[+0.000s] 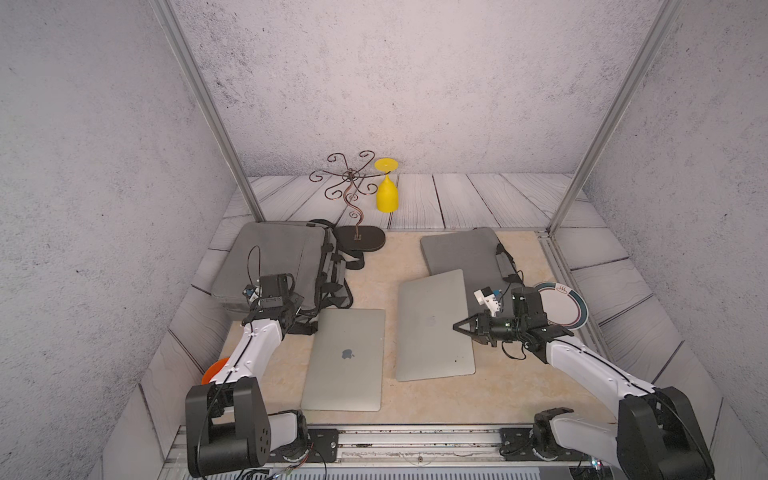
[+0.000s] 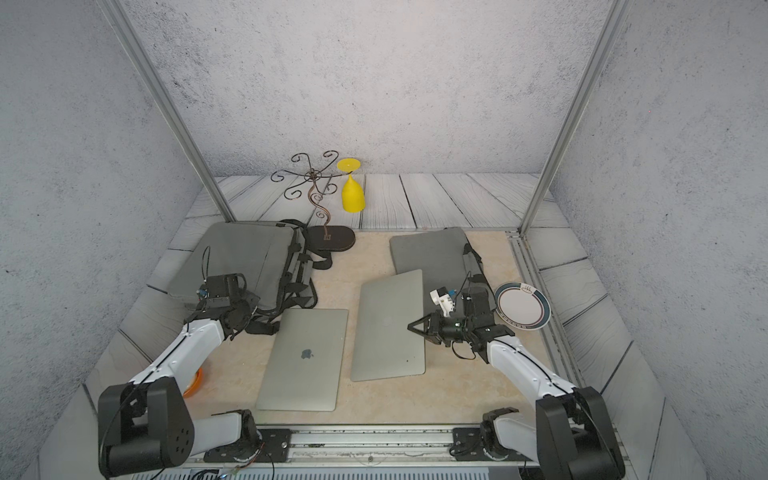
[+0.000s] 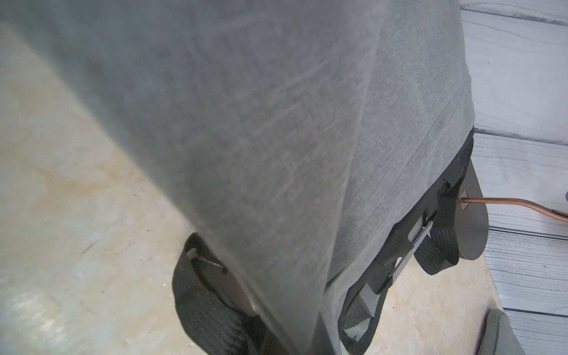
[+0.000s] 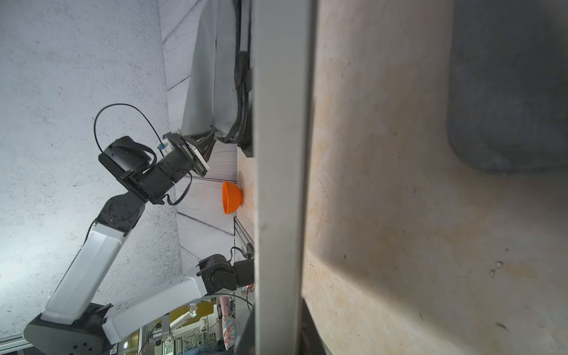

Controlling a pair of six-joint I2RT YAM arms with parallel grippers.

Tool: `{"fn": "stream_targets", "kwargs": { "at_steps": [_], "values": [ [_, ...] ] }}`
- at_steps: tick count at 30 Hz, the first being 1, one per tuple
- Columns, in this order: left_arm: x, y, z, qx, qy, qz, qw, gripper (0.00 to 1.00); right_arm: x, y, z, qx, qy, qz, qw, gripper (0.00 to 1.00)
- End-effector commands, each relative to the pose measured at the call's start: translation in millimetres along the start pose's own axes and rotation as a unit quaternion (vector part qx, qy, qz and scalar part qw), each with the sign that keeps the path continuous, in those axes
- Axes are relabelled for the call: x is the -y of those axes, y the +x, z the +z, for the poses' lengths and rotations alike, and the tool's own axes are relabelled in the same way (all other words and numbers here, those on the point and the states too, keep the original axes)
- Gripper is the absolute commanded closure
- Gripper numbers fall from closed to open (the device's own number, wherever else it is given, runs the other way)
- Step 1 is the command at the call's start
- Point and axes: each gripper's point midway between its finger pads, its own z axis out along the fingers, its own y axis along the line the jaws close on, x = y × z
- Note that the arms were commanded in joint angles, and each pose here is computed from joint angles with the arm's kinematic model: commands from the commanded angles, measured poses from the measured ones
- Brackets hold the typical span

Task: Open the zippered laptop bag and take out the laptop
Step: Pick up the zippered laptop bag from the center of the board, then place the zippered laptop bag in the zippered laptop bag.

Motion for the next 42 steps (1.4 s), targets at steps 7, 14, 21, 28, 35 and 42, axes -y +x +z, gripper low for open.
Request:
{"fn": "stream_targets", "kwargs": {
  "at_steps": [7,14,21,28,35,42],
  "values": [
    [1,-29,17,0.009,-0.009,0.066,0.998,0.83,-15,17,16,-0.003,-0.042,-0.056,0.998,1.00],
    [5,-23,19,-0.019,-0.004,0.098,0.995,0.63,0,35,26,0.001,-0.033,-0.045,0.998,1.00],
    [21,-5,10,-0.074,0.044,0.119,0.989,0.45,8,51,34,-0.010,-0.032,-0.033,0.999,1.00],
    [31,6,-4,-0.103,0.072,0.117,0.985,0.37,11,56,38,-0.011,-0.022,-0.035,0.999,1.00],
    [36,29,-29,-0.136,0.094,0.118,0.979,0.34,18,53,42,-0.005,-0.015,-0.027,1.000,1.00],
    [87,89,-54,-0.202,0.173,0.152,0.952,0.33,15,54,43,-0.017,-0.013,-0.034,0.999,1.00]
  ]
}}
